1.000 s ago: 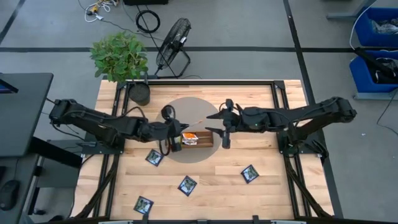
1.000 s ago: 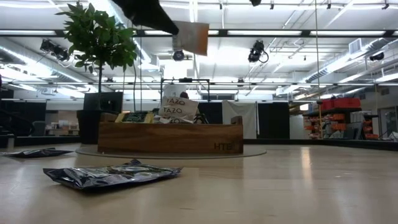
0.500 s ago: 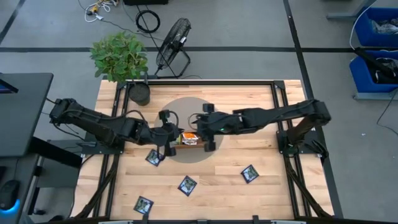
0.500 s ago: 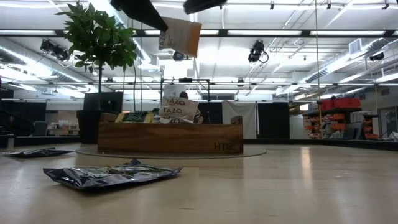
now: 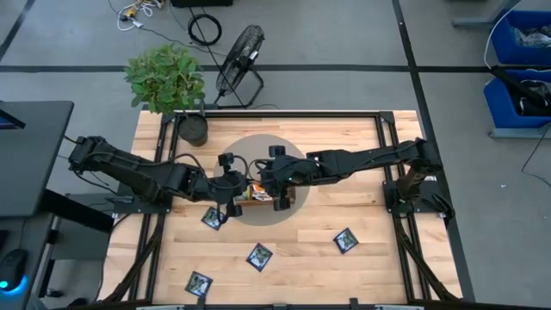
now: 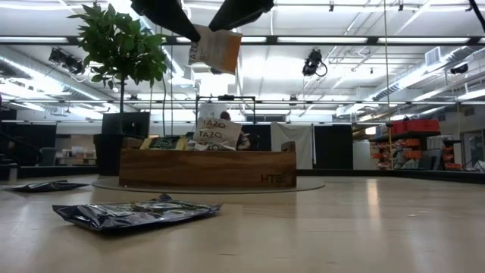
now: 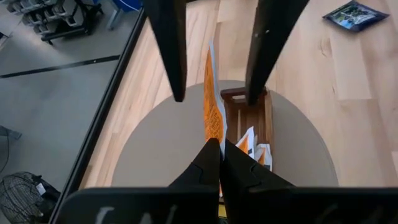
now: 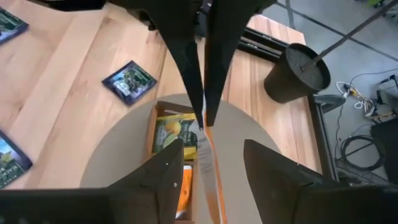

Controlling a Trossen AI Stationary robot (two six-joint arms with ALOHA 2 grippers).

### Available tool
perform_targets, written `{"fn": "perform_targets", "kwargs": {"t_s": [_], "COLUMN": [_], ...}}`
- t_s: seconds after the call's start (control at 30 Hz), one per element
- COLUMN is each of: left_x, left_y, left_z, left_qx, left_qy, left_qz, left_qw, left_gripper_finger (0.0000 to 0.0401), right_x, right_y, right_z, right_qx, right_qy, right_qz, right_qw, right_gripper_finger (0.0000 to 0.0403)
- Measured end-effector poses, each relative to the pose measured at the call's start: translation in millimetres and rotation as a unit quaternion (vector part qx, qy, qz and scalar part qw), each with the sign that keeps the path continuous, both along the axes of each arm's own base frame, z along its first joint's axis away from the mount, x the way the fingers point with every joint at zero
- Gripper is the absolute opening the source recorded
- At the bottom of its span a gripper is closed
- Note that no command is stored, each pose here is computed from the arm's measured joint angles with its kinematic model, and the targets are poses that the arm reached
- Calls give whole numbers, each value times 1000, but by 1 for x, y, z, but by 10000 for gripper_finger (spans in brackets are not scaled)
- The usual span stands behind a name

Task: Pick & Place Tea
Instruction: Put the orange tea bag into the wooden organizer

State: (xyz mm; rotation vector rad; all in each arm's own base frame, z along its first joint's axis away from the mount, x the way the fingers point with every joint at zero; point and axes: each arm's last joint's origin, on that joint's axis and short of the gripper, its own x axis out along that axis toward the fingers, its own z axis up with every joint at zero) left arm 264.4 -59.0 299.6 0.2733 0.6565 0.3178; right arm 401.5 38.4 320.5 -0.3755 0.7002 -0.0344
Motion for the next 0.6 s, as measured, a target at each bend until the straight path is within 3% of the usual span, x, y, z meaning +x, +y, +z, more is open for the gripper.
{"fn": "perform_targets", "kwargs": {"t_s": [0.33,0.6], "left_x": [0,0], "left_y": [0,1], "left_z": [0,1], "left_qx": [1,13], "left_qy": [0,-2], "left_qz": [-1,8], "left_qw": [1000,1000], "left_gripper_finger": [1,1], "right_x": [0,0], "right_y": [-8,-7], "right_z": [-1,-1], "right_qx": [2,17], "right_qy": [4,11], "right_qz": [-8,14], "right_qw": [1000,1000], "right_gripper_finger": [170,93]}}
